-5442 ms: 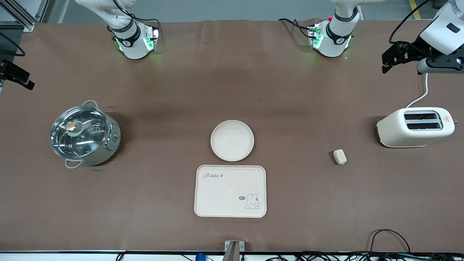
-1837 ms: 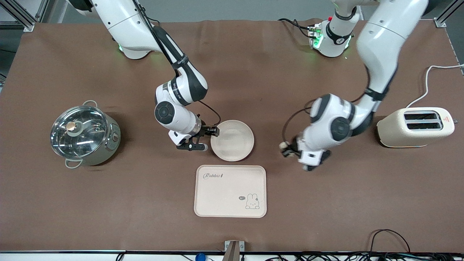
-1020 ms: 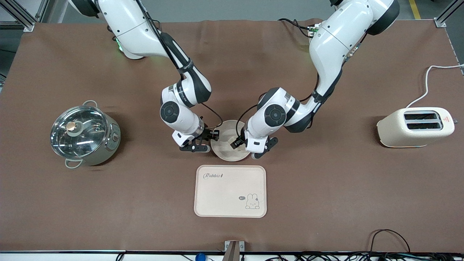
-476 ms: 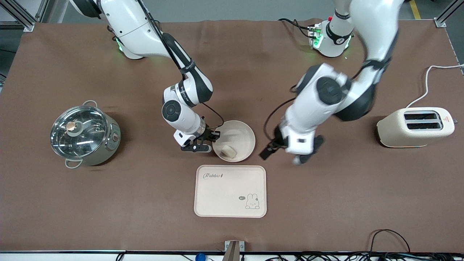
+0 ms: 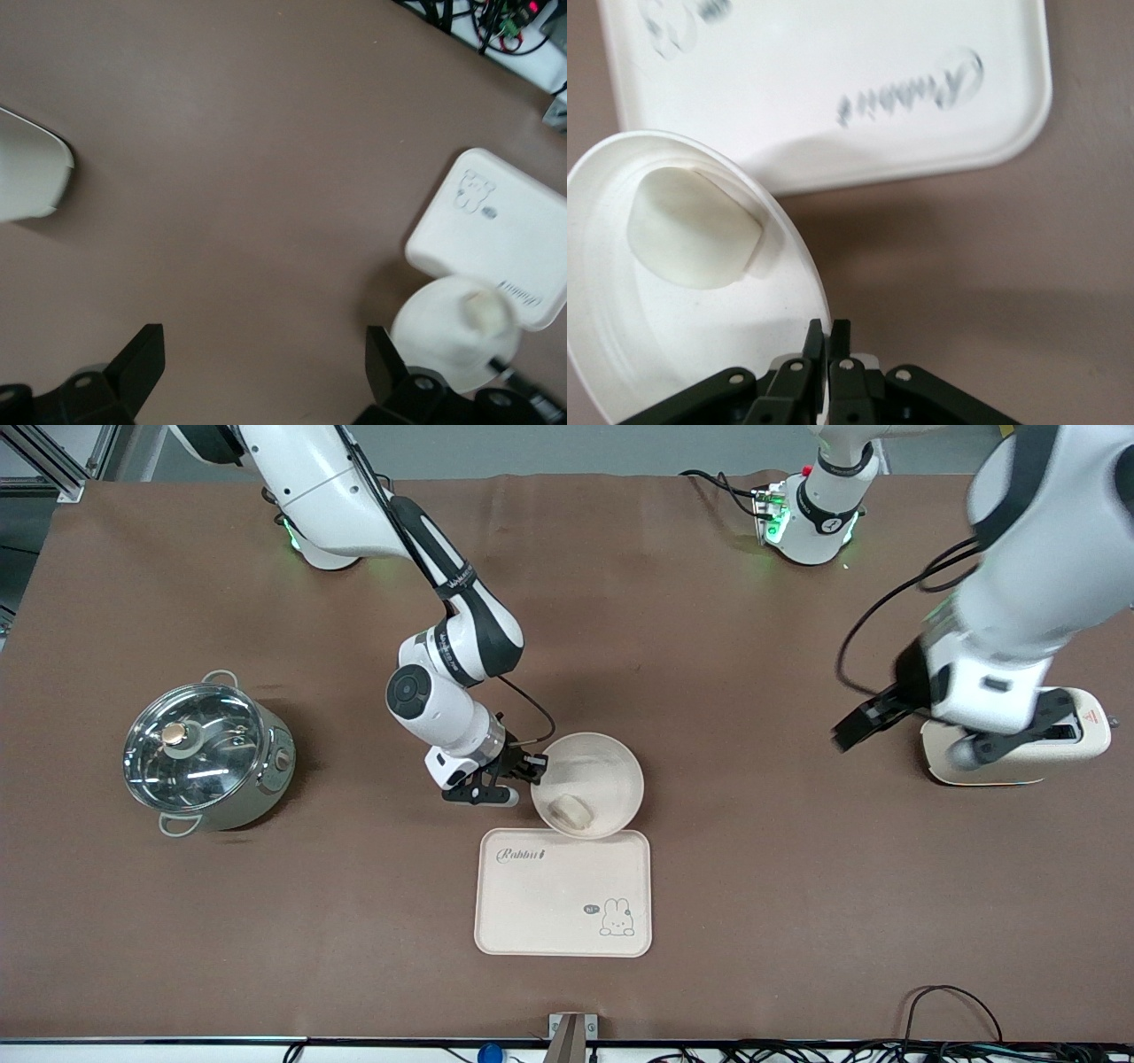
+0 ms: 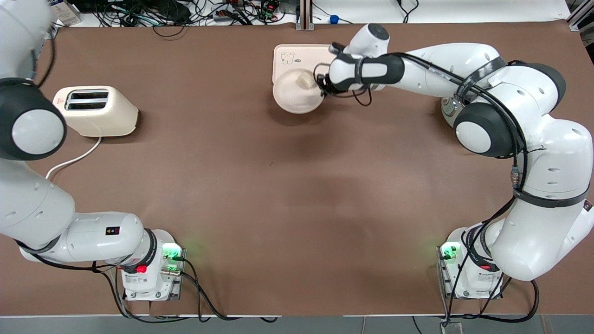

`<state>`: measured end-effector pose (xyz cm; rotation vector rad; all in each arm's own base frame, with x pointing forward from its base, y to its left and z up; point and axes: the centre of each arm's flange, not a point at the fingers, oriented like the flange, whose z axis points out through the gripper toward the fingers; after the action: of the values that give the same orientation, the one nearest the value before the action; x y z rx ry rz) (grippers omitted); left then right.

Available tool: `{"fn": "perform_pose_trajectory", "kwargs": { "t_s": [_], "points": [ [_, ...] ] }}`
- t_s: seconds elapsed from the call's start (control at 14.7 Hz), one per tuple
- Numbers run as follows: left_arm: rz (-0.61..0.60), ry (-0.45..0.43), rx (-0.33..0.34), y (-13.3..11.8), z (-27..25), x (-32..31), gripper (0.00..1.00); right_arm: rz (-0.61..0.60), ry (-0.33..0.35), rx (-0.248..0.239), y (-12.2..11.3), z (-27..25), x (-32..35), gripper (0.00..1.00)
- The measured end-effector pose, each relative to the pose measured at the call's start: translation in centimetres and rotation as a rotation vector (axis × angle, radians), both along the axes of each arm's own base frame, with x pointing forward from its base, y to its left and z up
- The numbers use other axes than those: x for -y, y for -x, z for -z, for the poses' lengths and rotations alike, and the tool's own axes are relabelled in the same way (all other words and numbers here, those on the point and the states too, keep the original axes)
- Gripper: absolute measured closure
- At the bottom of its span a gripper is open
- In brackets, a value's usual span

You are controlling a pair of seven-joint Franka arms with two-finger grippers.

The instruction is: Place bun in plate and plate on tray

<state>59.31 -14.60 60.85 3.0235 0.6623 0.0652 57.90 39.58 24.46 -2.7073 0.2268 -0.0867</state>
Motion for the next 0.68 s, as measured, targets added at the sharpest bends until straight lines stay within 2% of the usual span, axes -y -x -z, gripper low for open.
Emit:
{"fn": "perform_pose_trajectory", "kwargs": {
  "t_s": [0.34, 0.68],
  "points": [
    [0.215, -0.069, -0.044, 4.8, -5.9, -5.3, 0.0, 0.101, -0.033, 0.031, -5.9, 0.2, 3.6, 0.96],
    [0.377, -0.086, -0.075, 9.8, -6.6, -8.5, 0.0, 0.141, -0.038, 0.048, -9.2, 3.1, 4.1, 0.96]
  ]
}}
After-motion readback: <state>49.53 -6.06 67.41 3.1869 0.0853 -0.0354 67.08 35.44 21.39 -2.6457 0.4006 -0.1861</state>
